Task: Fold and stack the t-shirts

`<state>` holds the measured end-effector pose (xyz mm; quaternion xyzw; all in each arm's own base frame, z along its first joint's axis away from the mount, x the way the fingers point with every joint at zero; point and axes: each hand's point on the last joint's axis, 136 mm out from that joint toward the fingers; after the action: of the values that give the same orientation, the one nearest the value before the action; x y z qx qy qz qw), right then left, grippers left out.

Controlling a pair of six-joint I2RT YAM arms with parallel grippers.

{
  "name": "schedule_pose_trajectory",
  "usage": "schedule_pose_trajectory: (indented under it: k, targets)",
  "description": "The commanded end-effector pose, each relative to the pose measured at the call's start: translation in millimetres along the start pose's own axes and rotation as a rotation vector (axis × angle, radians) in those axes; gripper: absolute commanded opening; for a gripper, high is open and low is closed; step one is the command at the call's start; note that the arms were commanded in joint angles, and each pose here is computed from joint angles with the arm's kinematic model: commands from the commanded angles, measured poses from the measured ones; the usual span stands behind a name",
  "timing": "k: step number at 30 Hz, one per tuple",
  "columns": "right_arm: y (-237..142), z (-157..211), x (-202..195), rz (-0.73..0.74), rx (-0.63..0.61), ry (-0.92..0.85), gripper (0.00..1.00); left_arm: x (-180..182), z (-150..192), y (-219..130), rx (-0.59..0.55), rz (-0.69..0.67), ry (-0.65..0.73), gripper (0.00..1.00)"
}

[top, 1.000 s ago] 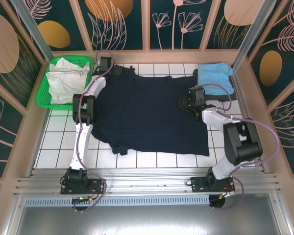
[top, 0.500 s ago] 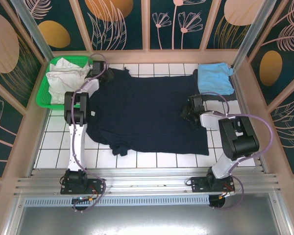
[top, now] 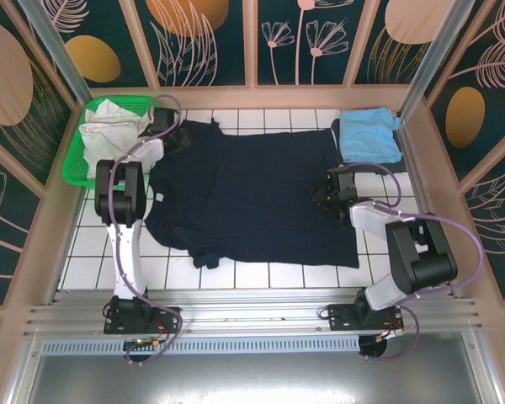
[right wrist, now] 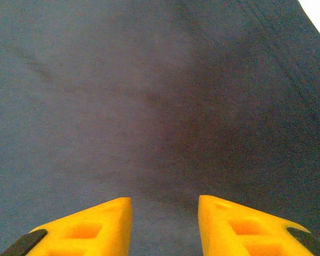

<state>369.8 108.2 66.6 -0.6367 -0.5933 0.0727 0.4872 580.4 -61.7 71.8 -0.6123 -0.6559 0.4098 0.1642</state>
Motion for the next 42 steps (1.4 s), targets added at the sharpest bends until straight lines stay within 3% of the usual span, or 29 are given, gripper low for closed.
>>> schedule_pose_trajectory:
  k: [1,4,7,9,12,17,21,31,36,42]
  targets:
    - [-23,3,31,-0.076,-0.027,-0.096,0.41,-28,-6,-70,-0.086,0.046,0.101,0.55]
    - [-39,29,71,-0.214,-0.014,-0.227,0.44,-33,35,-90,-0.067,0.068,0.138,0.59]
    - [-70,88,136,-0.503,0.049,-0.464,0.47,-29,84,-70,0.039,0.107,0.134,0.58]
    - [-104,139,179,-0.722,0.062,-0.669,0.51,-16,104,-48,0.091,0.061,0.11,0.54]
    - [-148,208,219,-0.917,0.045,-0.941,0.56,-9,115,-25,0.121,0.034,0.084,0.53]
    - [-173,280,243,-1.085,0.002,-1.188,0.56,-13,110,5,0.146,0.023,0.087,0.54]
    - [-157,311,248,-1.116,0.004,-1.326,0.54,-14,104,26,0.162,0.014,0.093,0.53]
    - [-104,349,262,-1.028,0.04,-1.542,0.5,-17,97,46,0.179,0.066,0.081,0.53]
    - [-76,370,244,-0.959,0.167,-1.649,0.46,-15,95,49,0.183,0.076,0.082,0.53]
    - [-66,373,222,-0.871,0.274,-1.712,0.52,-10,86,51,0.182,0.077,0.089,0.53]
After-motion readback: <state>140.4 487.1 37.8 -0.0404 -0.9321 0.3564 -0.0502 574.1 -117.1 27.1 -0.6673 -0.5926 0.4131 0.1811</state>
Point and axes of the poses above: each hand's point on the last joint's axis, 136 mm out from that joint toward the fingers, its own y axis out along the fingers, its own x axis along the line the jaws close on, z = x × y, and after that the axes turned 8 degrees about y, right-handed
